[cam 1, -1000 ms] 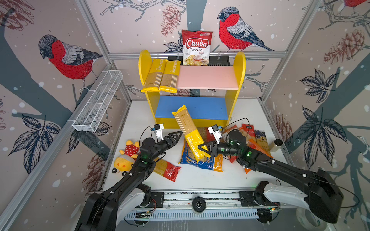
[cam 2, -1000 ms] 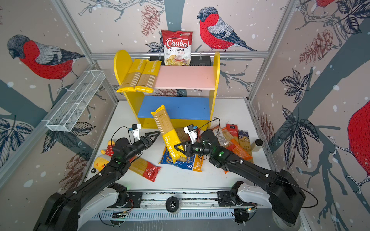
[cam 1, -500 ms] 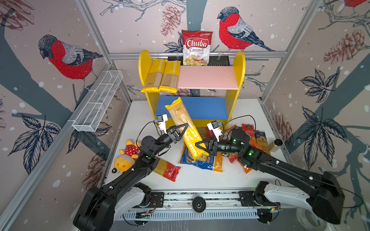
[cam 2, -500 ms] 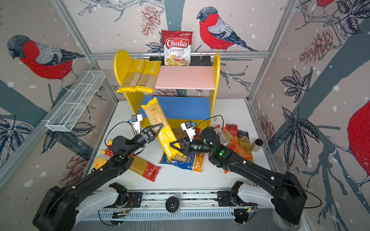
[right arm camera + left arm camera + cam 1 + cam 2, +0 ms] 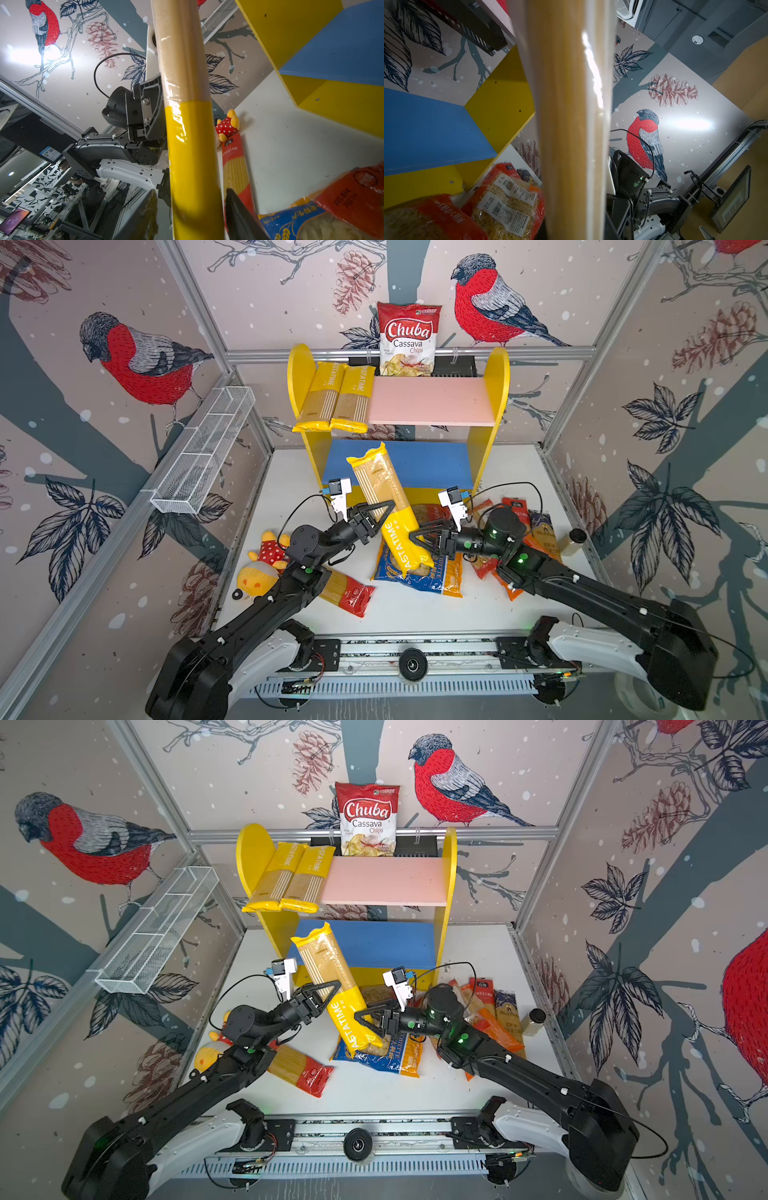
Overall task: Arrange pasta packages on shelves
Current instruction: Pick up the pasta bag.
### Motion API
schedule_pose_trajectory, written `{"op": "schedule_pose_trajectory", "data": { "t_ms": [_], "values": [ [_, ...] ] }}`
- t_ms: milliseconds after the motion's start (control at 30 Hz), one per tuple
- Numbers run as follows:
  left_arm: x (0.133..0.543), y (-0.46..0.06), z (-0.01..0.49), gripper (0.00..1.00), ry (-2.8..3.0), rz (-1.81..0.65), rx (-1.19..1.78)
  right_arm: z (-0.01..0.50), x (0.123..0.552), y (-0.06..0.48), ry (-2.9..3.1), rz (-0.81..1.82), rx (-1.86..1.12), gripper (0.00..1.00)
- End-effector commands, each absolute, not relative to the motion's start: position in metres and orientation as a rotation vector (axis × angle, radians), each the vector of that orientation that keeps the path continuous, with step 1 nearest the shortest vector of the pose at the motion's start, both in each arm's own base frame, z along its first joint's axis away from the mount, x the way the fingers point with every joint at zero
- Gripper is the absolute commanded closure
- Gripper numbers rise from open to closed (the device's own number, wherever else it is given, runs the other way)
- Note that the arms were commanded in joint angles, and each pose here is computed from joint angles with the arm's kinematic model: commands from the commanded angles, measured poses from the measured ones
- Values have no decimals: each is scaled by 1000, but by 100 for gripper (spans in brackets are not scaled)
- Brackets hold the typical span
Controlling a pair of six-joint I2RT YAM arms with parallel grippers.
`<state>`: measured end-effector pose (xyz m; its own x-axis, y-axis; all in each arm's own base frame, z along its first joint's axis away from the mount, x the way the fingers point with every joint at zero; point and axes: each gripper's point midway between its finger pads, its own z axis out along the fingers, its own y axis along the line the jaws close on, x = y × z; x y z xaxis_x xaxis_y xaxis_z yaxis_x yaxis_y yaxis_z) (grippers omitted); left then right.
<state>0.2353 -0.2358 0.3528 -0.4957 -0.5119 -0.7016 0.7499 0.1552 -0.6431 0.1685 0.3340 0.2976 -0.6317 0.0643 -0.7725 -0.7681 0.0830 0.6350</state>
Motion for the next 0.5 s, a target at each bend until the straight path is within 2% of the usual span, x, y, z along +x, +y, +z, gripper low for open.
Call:
{"op": "schedule_pose_trajectory", "data": {
  "t_ms": [0, 233, 467],
  "values": [
    [227, -229, 394, 99, 1242, -1502, 321, 306, 163, 334, 1663, 1680, -729, 39],
    [233, -235, 426, 100, 1197, -1491, 363, 298, 160, 333, 1661, 1713, -739, 36],
    [245, -249, 429, 98, 1214, -1537, 387, 331, 173, 322, 1543, 1674, -666, 55]
  ]
}}
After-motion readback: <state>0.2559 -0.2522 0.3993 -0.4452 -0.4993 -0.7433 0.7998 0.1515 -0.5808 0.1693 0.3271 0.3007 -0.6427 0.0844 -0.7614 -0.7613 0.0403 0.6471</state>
